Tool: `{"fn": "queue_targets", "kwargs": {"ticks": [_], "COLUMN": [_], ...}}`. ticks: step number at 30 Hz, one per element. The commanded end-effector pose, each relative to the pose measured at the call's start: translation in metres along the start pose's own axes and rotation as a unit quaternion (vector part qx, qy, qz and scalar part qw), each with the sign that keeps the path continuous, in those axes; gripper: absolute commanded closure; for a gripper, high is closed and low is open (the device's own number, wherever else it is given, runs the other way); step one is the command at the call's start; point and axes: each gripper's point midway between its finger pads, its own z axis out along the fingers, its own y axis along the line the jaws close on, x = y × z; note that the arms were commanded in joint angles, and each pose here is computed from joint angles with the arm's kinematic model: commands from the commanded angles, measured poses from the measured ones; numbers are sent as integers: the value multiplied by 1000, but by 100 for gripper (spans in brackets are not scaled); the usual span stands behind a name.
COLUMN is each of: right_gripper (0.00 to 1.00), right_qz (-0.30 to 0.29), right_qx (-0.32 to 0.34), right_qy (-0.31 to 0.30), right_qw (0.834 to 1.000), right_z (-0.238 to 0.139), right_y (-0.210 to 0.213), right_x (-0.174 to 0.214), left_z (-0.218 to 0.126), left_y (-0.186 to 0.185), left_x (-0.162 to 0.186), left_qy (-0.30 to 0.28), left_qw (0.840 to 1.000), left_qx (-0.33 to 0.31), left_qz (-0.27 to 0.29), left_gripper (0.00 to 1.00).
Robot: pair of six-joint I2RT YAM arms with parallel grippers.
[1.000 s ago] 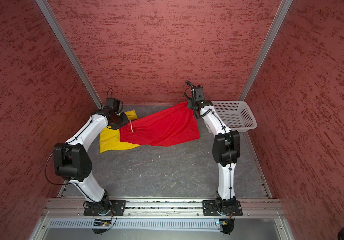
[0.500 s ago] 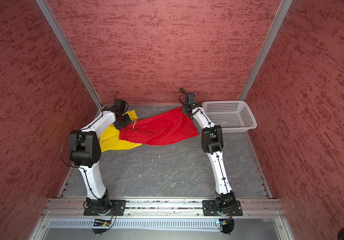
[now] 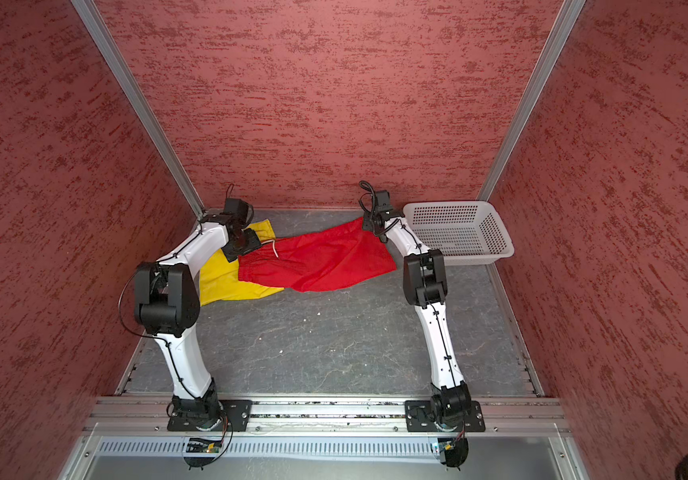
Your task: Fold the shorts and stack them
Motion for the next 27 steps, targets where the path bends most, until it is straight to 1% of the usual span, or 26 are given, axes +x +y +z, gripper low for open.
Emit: {"fn": "queue_targets", "kwargs": {"ticks": [1, 4, 7, 9, 12, 15, 17, 18, 20, 22, 24, 27], "right_gripper": [37, 28, 24, 23, 23, 29, 30, 30, 30, 30, 30, 30], "right_qz": [-21, -71, -101, -104, -111, -133, -150, -158, -174, -181, -186, -193], "right_qx": [-2, 5, -12, -25, -55, -105, -133, -146, -164, -183, -204, -211], "right_qy": [-101, -152, -188, -197, -196, -172, -152, -142, -126, -110, -90, -68], "right_qw": [995, 986, 977, 975, 973, 970, 968, 966, 963, 960, 957, 956], "right_z": [-77, -122, -157, -173, -189, -195, -194, -193, -190, -187, -180, -170], "right_y": [28, 56, 84, 96, 116, 149, 172, 184, 203, 219, 233, 243], "right_x": [-58, -61, -52, -40, -17, 18, 42, 54, 74, 92, 109, 127], "left_z": [-49, -78, -96, -98, -94, -79, -71, -66, -59, -54, -46, -31], "left_y": [11, 24, 39, 48, 53, 48, 36, 32, 25, 17, 15, 16], "left_x": [-23, -28, -25, -18, -6, 7, 16, 21, 27, 36, 48, 65], "left_qy": [-61, -105, -128, -125, -113, -84, -66, -57, -47, -39, -27, -1], "left_qw": [998, 994, 990, 990, 990, 992, 990, 989, 989, 991, 995, 997], "left_qx": [10, 23, 36, 39, 49, 72, 105, 113, 118, 115, 88, 65], "left_qz": [-21, -37, -54, -61, -63, -66, -68, -71, -70, -58, -41, -32], "left_gripper": [25, 24, 24, 26, 32, 43, 45, 44, 38, 35, 32, 32]}}
